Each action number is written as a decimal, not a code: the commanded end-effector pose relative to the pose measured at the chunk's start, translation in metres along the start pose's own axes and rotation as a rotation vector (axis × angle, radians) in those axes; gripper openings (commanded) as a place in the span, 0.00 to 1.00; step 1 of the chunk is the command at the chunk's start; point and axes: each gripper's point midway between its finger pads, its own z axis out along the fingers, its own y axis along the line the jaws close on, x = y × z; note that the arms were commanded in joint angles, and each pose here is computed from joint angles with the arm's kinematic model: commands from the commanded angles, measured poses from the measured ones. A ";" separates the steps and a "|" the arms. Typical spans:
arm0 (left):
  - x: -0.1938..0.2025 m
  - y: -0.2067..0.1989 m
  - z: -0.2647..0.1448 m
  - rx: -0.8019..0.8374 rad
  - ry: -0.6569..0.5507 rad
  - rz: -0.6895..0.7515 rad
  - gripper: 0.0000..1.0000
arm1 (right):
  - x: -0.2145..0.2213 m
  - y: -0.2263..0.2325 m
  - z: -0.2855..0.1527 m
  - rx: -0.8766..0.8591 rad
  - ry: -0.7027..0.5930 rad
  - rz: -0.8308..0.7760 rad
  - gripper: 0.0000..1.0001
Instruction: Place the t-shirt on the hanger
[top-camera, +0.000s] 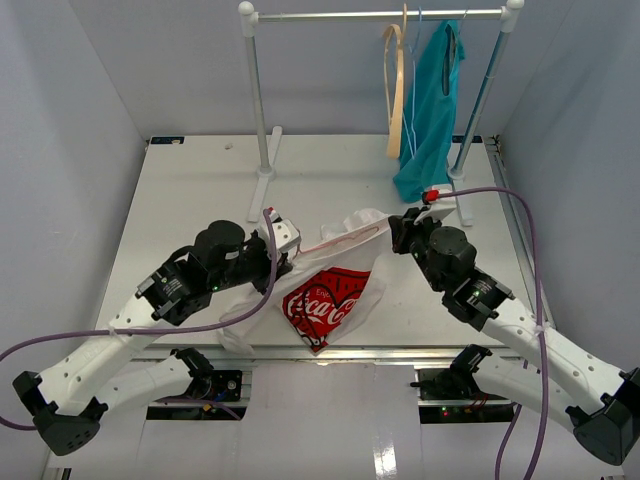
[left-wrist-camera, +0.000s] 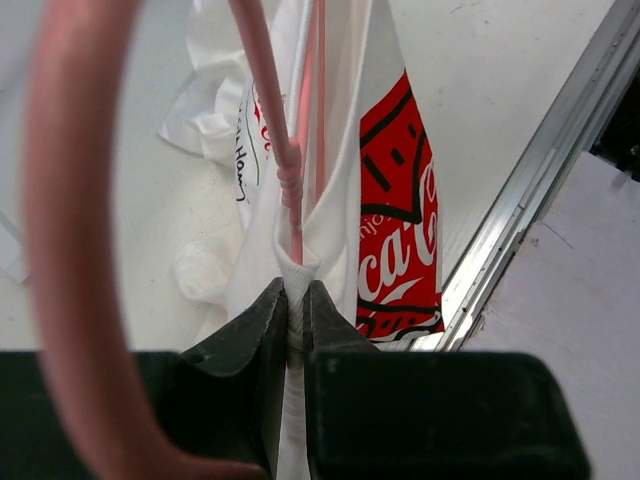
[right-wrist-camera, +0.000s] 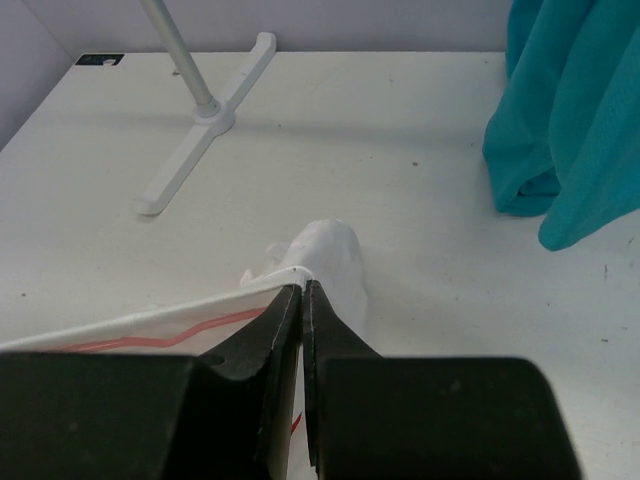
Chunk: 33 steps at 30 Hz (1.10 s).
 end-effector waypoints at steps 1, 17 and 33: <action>-0.006 0.004 0.003 -0.008 0.021 0.019 0.00 | -0.033 0.021 -0.005 -0.117 -0.025 -0.069 0.08; -0.036 -0.044 0.008 0.290 -0.072 0.040 0.00 | -0.009 0.132 -0.084 -0.889 0.166 -0.265 0.40; -0.039 -0.060 0.010 0.393 -0.071 0.020 0.00 | -0.020 0.194 -0.077 -1.128 0.090 -0.303 0.50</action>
